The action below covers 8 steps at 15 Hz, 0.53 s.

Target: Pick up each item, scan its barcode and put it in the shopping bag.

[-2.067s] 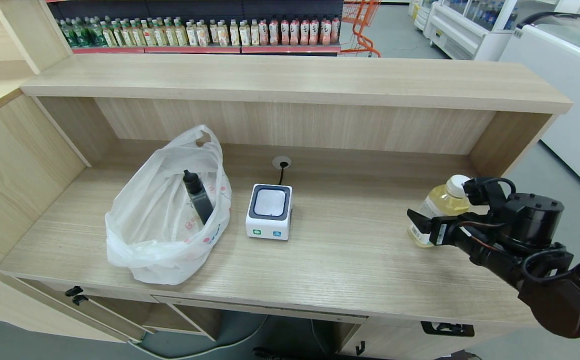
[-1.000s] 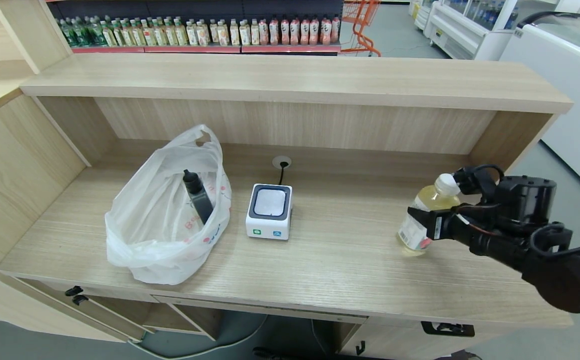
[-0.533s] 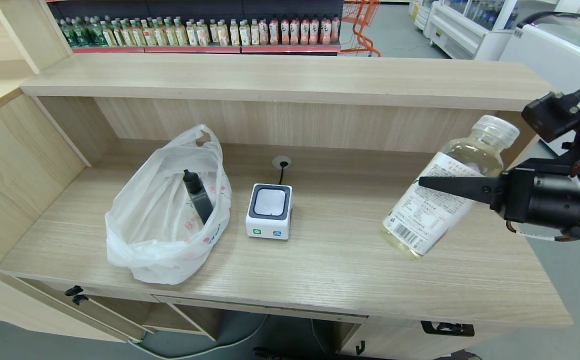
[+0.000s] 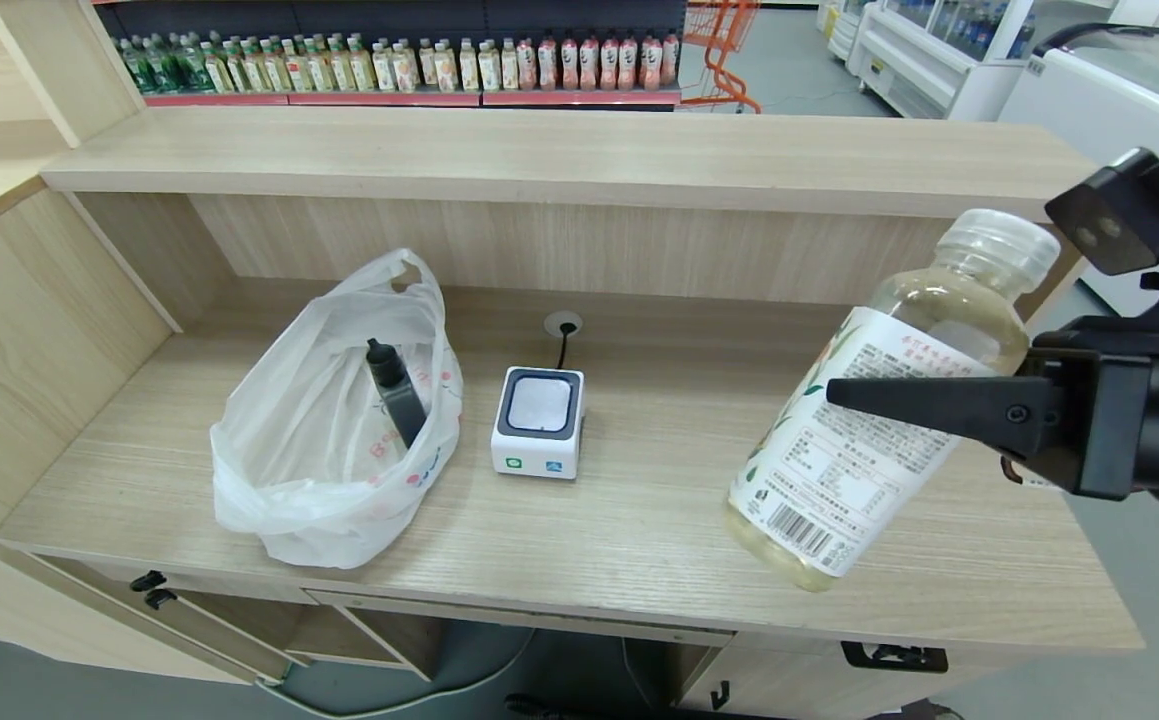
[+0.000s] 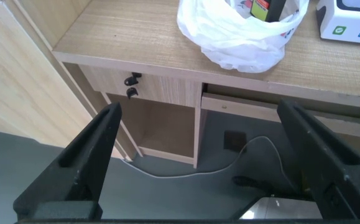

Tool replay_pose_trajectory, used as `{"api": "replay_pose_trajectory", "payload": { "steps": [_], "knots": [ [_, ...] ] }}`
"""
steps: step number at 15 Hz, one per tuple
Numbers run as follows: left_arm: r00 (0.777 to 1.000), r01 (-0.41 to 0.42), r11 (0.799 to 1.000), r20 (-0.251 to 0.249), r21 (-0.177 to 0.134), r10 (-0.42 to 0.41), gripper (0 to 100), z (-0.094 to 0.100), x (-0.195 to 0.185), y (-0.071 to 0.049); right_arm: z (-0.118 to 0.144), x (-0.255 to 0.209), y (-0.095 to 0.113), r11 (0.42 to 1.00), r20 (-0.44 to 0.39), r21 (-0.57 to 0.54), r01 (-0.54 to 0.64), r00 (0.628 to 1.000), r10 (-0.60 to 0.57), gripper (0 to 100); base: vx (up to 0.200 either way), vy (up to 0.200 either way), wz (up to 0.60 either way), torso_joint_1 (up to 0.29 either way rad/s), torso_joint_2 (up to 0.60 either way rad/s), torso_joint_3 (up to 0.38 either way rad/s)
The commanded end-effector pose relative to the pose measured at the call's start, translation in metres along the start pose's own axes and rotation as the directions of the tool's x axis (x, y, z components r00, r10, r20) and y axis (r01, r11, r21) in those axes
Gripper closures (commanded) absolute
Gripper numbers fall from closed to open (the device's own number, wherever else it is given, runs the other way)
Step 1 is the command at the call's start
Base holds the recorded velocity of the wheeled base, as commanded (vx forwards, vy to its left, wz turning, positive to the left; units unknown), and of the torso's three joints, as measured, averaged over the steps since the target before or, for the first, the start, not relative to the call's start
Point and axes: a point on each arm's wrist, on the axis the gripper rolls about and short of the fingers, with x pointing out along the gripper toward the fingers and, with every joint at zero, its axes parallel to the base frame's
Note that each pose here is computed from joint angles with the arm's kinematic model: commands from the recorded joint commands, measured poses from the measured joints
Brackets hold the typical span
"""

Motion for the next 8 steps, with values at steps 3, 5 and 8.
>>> {"api": "replay_pose_trajectory", "payload": {
  "steps": [3,5,8],
  "knots": [
    [1.000,-0.001,1.000,0.000,0.000,0.001,0,0.0000,0.0000,0.0000,0.0010,0.0002,0.0008,1.000,0.002,0.014,-0.005,1.000,0.005,100,0.000,0.000,0.00,0.000,0.00,0.000],
    [1.000,-0.001,1.000,0.000,0.000,0.001,0,0.0000,0.0000,0.0000,0.0000,0.0006,0.0011,1.000,-0.002,0.016,-0.008,1.000,0.008,100,0.000,0.000,0.00,0.000,0.00,0.000],
    [1.000,-0.003,1.000,0.000,0.000,0.003,0,0.0000,0.0000,0.0000,-0.0048,0.0027,0.0032,0.999,-0.025,0.025,-0.044,0.999,0.045,100,0.000,0.000,0.00,0.000,0.00,0.000]
  ]
}}
